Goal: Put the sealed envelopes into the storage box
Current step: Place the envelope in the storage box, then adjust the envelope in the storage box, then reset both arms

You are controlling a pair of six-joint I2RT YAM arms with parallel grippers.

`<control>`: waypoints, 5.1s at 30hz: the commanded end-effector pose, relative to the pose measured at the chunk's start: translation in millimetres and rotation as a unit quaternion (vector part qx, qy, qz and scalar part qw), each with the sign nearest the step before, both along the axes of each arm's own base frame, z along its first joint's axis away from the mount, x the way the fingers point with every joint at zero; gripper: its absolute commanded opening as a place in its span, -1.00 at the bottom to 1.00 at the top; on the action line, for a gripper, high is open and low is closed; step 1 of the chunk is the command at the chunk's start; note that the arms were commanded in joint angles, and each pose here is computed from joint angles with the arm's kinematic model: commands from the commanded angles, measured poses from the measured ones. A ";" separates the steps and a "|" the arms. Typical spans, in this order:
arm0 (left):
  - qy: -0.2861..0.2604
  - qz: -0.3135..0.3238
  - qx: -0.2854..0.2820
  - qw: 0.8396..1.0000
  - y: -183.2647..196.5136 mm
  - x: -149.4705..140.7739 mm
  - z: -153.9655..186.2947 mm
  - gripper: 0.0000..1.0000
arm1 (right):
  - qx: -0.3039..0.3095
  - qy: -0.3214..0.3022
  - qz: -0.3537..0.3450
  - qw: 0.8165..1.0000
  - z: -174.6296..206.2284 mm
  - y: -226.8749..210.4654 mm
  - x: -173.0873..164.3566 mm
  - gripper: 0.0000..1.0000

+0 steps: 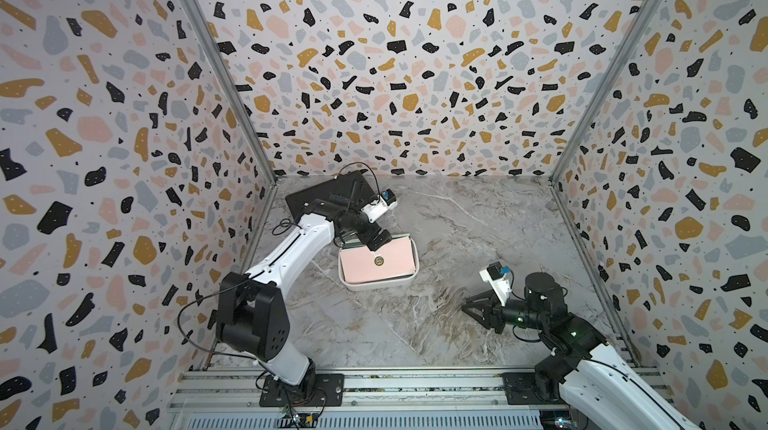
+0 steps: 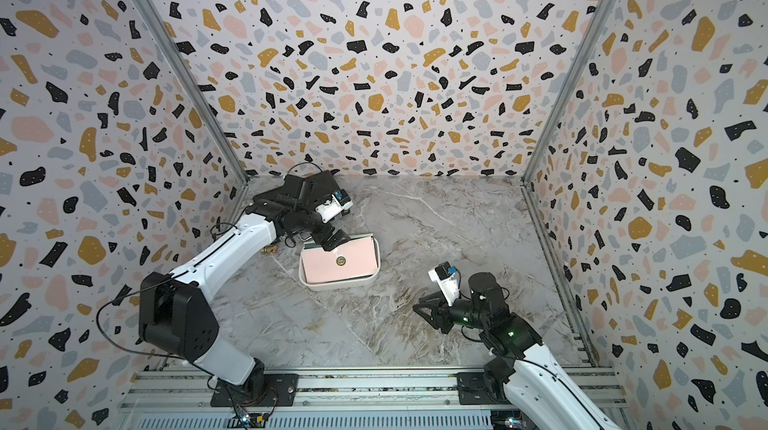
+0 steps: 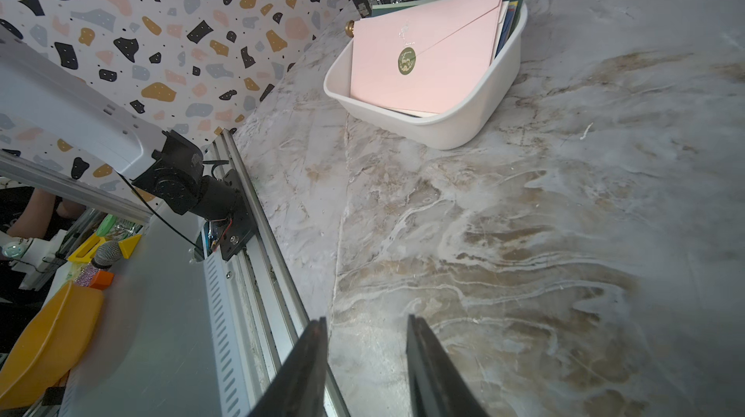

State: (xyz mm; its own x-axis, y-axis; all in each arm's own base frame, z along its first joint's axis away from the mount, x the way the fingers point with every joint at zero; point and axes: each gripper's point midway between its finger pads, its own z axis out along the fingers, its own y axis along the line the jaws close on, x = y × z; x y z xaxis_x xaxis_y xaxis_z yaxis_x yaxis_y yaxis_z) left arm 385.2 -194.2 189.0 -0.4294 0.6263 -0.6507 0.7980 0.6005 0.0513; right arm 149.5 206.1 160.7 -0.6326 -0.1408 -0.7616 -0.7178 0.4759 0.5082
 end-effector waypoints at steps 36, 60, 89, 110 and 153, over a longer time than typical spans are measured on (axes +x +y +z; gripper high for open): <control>0.083 0.397 -0.076 0.911 -30.1 61.4 -74.1 -0.65 | -0.003 -0.010 -0.012 1.000 12.2 -2.2 3.0 -0.23; 0.058 0.376 -0.047 0.924 -61.9 28.0 -101.5 -0.58 | -0.006 -0.005 -0.017 1.000 7.8 -2.1 5.7 -0.23; 0.069 0.312 -0.061 0.945 -76.3 -5.4 -88.3 -0.54 | -0.012 0.001 -0.022 1.000 4.1 -2.9 7.5 -0.22; -0.004 0.339 -0.066 0.938 -41.0 -19.8 -19.9 -0.02 | -0.023 0.002 -0.038 0.999 1.8 -6.4 12.0 -0.22; -0.252 0.423 -0.087 0.866 183.7 -21.8 -86.4 0.98 | -0.273 -0.302 -0.513 0.756 -56.3 -205.5 205.3 0.16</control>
State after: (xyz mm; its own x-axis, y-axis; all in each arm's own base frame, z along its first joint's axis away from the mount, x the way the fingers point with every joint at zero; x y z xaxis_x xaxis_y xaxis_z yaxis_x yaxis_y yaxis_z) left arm 346.6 9.5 63.5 -0.4434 0.1355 -0.8860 -0.1060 0.9736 0.2019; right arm 345.9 -2.2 74.8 -0.3808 -0.2507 -0.8900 0.1370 0.9366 -0.3225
